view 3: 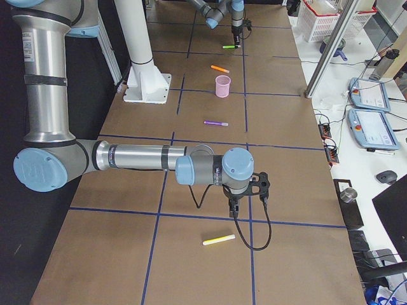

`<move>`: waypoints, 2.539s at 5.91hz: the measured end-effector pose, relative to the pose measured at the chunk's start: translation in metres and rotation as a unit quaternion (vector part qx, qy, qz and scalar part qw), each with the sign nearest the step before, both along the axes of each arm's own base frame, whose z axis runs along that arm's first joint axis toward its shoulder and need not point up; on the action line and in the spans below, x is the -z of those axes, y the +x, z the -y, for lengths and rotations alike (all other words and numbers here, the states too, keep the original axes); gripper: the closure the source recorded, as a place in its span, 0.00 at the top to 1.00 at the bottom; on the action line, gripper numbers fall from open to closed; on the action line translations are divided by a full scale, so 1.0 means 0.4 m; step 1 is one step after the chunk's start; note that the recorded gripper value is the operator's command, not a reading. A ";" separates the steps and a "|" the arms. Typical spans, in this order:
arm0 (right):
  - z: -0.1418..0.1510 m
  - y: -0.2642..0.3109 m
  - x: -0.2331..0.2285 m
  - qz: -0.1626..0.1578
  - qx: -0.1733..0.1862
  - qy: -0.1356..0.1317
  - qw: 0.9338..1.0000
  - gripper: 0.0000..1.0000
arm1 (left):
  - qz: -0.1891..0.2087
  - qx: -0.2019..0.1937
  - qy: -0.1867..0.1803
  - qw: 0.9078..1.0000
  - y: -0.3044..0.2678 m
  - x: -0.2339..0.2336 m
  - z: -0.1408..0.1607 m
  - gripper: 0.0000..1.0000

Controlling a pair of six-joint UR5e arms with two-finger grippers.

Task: Collect pens into pen holder
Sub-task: 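Lift the green highlighter upright with the left gripper, then carry the green highlighter over the pink cup and release it inside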

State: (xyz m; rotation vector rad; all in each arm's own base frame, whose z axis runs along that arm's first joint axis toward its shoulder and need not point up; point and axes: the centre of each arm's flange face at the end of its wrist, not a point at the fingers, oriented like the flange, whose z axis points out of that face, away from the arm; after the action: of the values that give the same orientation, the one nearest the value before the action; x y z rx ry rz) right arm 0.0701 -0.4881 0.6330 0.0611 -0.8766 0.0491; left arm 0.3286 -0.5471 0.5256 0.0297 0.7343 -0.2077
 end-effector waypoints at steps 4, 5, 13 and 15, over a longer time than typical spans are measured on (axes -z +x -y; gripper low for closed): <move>0.003 0.000 -0.008 0.000 0.000 -0.003 1.000 1.00 | -0.063 -0.003 0.076 0.995 -0.057 0.187 0.004 0.00; 0.003 0.000 -0.012 0.000 0.000 -0.005 1.000 1.00 | -0.063 0.012 0.136 0.989 -0.082 0.254 0.023 0.00; 0.000 -0.021 -0.018 0.010 0.005 -0.014 1.000 1.00 | -0.236 -0.026 0.540 0.807 0.205 0.803 -0.195 0.00; 0.002 -0.034 -0.026 0.010 0.010 -0.017 1.000 1.00 | -0.263 0.046 0.575 0.774 0.312 0.829 -0.299 0.00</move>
State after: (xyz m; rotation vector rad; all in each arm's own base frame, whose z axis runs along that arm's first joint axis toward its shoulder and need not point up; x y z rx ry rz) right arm 0.0566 -0.4890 0.6433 0.0200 -0.8968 0.0462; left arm 0.4535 -0.4275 0.1940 1.2336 1.3361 0.1870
